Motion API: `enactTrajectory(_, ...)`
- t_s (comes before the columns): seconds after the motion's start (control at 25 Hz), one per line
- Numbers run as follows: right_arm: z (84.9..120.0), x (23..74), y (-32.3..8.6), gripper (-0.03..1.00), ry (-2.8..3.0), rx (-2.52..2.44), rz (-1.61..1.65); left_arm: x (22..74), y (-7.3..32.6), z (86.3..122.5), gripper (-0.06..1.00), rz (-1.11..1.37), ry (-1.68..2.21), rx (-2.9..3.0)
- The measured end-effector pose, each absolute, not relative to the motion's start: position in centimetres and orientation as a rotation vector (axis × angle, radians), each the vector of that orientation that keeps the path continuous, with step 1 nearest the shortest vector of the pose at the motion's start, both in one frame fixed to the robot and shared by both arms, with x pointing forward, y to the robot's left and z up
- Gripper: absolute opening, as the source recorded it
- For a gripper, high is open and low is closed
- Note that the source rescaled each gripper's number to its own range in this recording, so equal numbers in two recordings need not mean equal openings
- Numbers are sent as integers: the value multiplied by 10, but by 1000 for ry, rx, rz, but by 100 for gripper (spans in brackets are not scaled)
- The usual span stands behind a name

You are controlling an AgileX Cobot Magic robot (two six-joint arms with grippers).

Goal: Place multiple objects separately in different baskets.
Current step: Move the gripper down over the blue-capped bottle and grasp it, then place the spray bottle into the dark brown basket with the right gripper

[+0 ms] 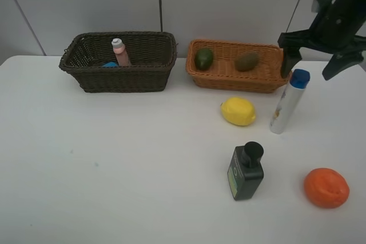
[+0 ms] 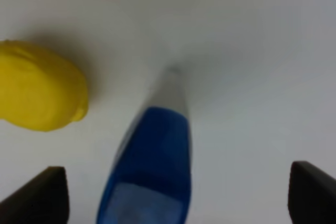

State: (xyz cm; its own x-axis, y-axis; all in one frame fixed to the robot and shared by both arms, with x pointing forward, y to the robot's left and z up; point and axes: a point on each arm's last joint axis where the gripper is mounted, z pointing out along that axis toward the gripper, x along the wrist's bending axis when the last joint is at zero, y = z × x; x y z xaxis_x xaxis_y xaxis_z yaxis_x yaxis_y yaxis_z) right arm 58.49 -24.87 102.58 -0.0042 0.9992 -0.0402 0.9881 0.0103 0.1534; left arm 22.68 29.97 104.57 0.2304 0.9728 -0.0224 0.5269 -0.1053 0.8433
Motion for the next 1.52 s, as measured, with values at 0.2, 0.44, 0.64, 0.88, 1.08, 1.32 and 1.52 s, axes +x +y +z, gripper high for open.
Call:
enactTrajectory(0.2,1005,597,-247,98,2150,2127,77,227,300,1046,100,741,1397,1744)
enactTrajectory(0.44,984,602,-246,95,2178,2153,0,227,300,1046,100,741,1397,1744)
enactTrajectory(0.64,968,604,-246,53,2189,2192,-77,227,300,1046,100,741,1397,1744)
enactTrajectory(0.88,968,603,-245,1,2191,2203,-92,227,300,1046,100,741,1397,1744)
enactTrajectory(1.08,974,601,-246,1,2189,2203,-89,227,300,1046,100,741,1397,1744)
enactTrajectory(1.32,1038,588,-247,1,2111,2079,206,227,300,1046,100,741,1397,1744)
enactTrajectory(1.52,1084,580,-213,1,2175,1754,644,227,300,1046,100,742,1397,1744)
